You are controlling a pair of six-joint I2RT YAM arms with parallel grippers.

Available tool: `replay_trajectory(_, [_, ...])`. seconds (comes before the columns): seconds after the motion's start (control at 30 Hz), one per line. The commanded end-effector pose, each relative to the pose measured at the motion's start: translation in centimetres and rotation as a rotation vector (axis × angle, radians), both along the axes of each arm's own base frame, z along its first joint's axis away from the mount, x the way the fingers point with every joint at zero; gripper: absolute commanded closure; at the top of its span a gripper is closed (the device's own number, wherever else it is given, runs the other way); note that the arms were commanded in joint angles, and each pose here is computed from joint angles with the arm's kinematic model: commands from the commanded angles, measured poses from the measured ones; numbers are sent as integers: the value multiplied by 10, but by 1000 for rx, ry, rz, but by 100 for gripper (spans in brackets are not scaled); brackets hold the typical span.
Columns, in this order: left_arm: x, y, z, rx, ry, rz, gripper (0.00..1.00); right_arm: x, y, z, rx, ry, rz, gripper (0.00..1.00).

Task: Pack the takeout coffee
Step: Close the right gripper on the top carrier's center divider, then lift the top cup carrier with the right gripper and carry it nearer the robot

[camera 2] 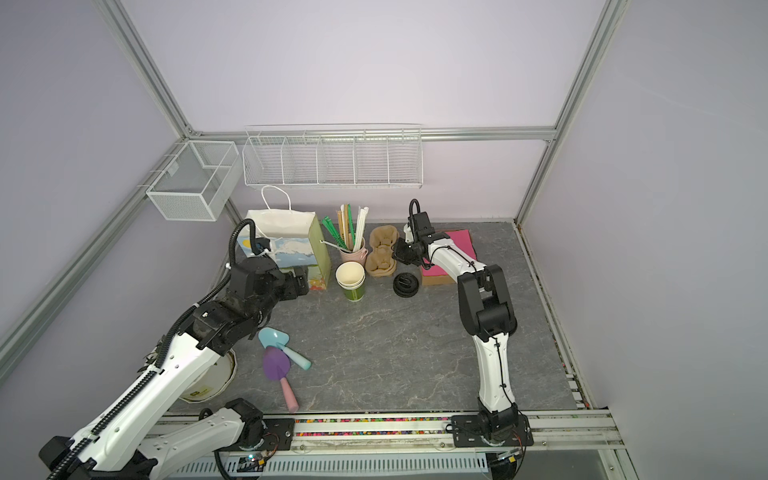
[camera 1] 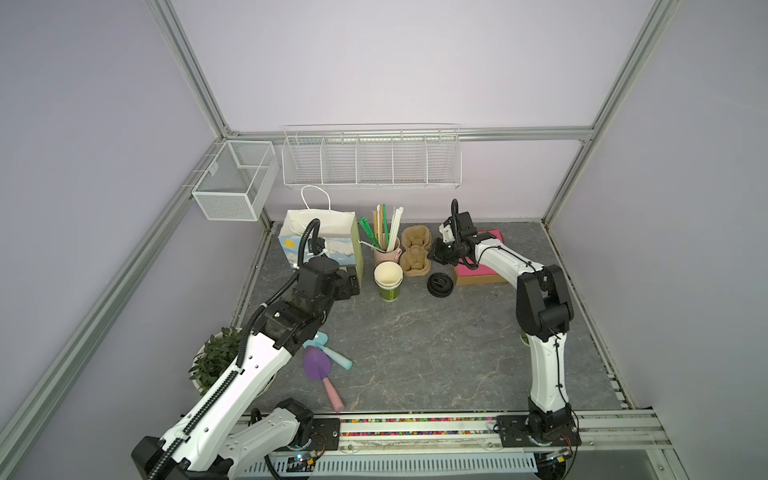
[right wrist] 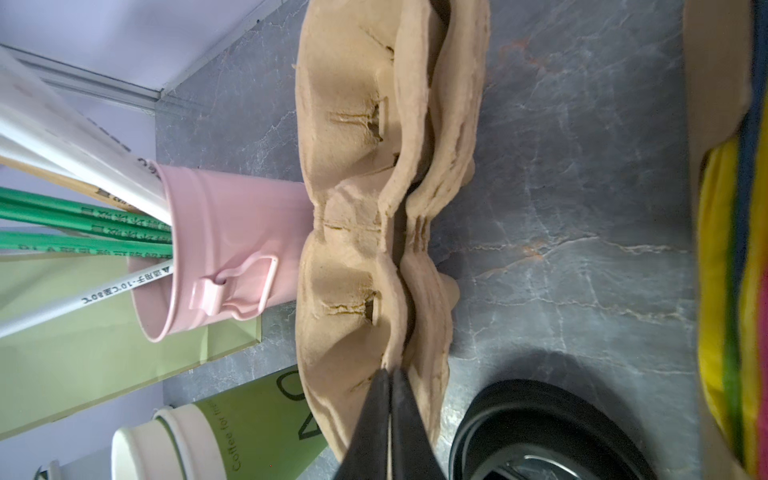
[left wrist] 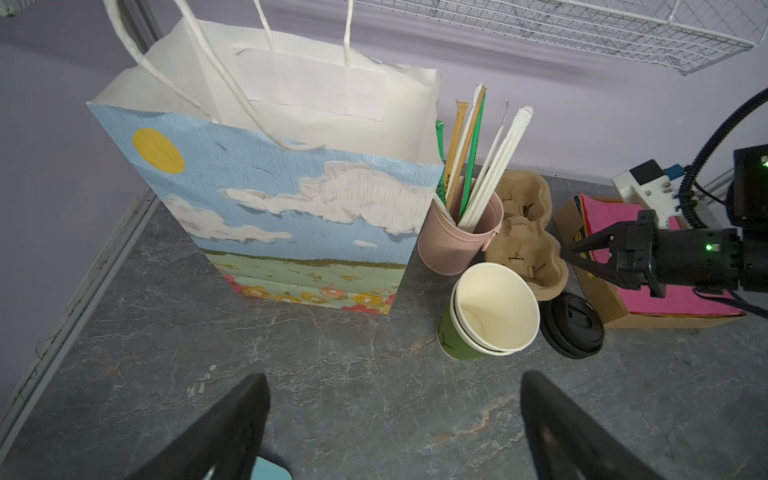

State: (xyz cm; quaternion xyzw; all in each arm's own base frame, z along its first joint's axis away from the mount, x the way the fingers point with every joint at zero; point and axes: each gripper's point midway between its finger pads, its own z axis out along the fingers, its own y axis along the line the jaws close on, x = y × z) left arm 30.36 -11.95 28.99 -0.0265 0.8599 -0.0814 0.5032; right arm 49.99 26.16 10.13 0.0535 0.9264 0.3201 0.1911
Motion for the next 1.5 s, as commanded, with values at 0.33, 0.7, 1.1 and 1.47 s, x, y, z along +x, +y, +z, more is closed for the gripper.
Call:
replay_trajectory(0.33, [0,0,-3,10,9,-8,6,5,13,4,240,41,-6,93])
replay_trajectory(0.7, [0,0,-4,13,12,-10,6,9,8,7,333,38,-32,93])
replay_trajectory(1.1, [1,-1,-6,17,19,-11,6,8,9,28,370,-56,-1,93])
replay_trajectory(1.47, [2,-2,-8,24,27,-12,6,8,10,56,398,-159,35,93])
